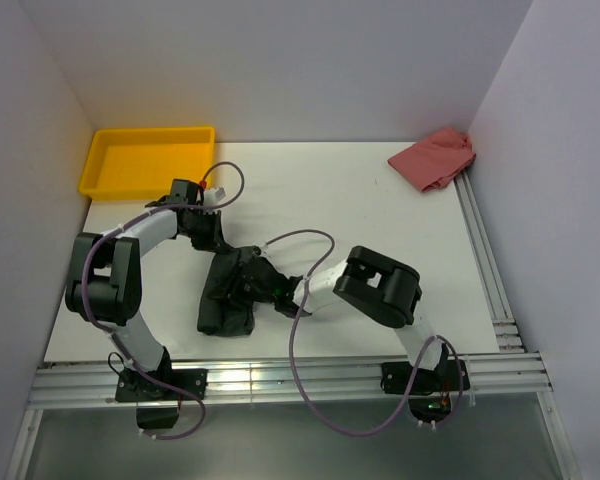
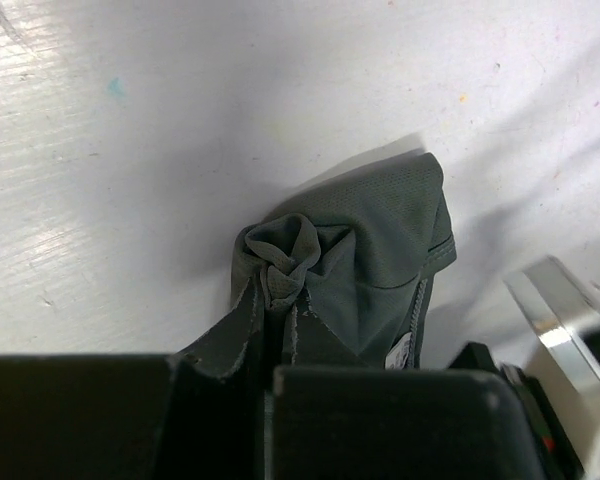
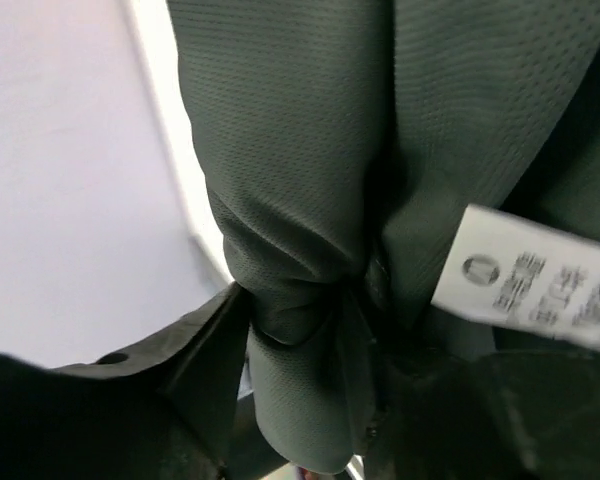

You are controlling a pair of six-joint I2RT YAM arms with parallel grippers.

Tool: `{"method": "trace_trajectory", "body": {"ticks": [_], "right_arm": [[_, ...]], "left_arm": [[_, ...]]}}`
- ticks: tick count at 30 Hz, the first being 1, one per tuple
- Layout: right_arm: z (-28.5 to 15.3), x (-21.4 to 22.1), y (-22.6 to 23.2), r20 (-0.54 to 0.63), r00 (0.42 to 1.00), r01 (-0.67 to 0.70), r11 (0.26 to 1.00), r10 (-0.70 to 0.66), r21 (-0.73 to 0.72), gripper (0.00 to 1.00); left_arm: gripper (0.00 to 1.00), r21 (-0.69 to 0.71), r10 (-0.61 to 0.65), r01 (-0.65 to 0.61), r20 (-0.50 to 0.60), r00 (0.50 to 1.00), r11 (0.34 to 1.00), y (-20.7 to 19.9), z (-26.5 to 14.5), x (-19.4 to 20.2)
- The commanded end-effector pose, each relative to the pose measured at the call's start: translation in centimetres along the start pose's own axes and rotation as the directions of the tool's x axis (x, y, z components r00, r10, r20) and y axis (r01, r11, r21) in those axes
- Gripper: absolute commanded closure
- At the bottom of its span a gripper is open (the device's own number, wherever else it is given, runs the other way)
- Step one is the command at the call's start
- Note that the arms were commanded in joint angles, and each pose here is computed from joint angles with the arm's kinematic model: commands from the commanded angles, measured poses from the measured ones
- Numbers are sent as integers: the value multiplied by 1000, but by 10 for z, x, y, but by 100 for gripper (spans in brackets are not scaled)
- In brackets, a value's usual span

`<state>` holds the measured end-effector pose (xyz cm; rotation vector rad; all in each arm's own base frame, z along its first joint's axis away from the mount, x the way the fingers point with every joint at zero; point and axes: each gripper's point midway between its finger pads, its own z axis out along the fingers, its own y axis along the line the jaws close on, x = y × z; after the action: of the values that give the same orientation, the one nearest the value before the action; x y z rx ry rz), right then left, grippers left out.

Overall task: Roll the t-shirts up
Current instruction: Roll the tshirt

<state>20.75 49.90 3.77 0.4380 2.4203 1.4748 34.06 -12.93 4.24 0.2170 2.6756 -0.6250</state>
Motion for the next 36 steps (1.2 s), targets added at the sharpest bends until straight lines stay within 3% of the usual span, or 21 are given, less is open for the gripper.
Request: {"method": "trace_trajectory", "body": {"ticks": [1, 6, 10, 17, 25, 36], "right_arm": [[-18, -17, -50, 78, 984, 125, 931, -161, 344, 51], [-41, -25, -45, 114, 959, 174, 859, -259, 481, 46], [-50, -35, -10, 165, 915, 226, 805, -369, 549, 43], [-57, -31, 13, 129, 853, 302, 681, -505, 667, 41], [-28, -27, 31, 87, 826, 356, 636, -557, 685, 41], [-15, -14, 12, 27, 832, 381, 605, -554, 699, 41]], "left_arm": [[100, -24, 20, -19, 26, 999, 1000, -1, -6, -9], [100, -31, 20, -19, 28, 999, 999, -1, -6, -9], [100, -36, 24, -23, 35, 999, 999, -1, -7, -11], [100, -36, 25, -24, 34, 999, 999, -2, -7, -11], [100, -34, 29, -28, 29, 999, 999, -3, -6, -10], [100, -35, 26, -25, 25, 999, 999, -3, -5, -10]]}}
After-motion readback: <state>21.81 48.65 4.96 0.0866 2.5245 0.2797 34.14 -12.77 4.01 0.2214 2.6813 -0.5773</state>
